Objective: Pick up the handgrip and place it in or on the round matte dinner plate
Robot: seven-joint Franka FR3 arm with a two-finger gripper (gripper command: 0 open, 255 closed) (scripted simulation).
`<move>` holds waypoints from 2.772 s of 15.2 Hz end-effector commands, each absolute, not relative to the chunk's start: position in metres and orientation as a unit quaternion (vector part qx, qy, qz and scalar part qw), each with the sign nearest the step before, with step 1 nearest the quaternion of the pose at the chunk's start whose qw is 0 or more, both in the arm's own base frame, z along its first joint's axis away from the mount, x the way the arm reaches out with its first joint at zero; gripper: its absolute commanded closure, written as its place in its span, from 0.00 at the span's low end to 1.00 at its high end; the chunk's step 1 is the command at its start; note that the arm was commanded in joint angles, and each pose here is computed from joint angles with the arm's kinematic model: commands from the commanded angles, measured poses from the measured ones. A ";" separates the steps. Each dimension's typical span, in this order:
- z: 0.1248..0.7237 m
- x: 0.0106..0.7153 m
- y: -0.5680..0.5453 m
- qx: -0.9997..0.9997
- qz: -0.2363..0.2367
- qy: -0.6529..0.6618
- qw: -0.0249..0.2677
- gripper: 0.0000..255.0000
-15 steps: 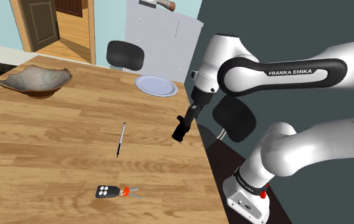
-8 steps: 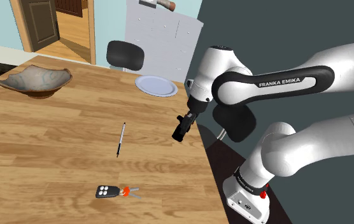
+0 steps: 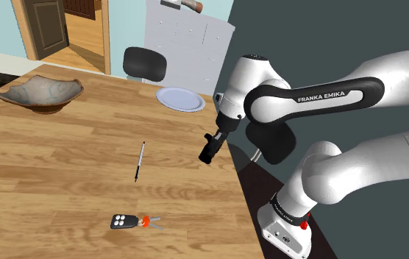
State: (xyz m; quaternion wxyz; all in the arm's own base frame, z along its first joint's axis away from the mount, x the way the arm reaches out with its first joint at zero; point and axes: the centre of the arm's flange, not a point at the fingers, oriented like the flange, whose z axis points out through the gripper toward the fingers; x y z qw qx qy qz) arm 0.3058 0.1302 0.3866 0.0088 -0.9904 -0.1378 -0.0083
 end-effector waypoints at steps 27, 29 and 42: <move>0.474 0.317 0.124 -0.990 -0.008 -0.138 0.009 1.00; 0.475 0.341 0.111 -0.990 -0.008 -0.138 0.009 1.00; 0.480 0.492 0.030 -0.990 -0.008 -0.138 0.009 1.00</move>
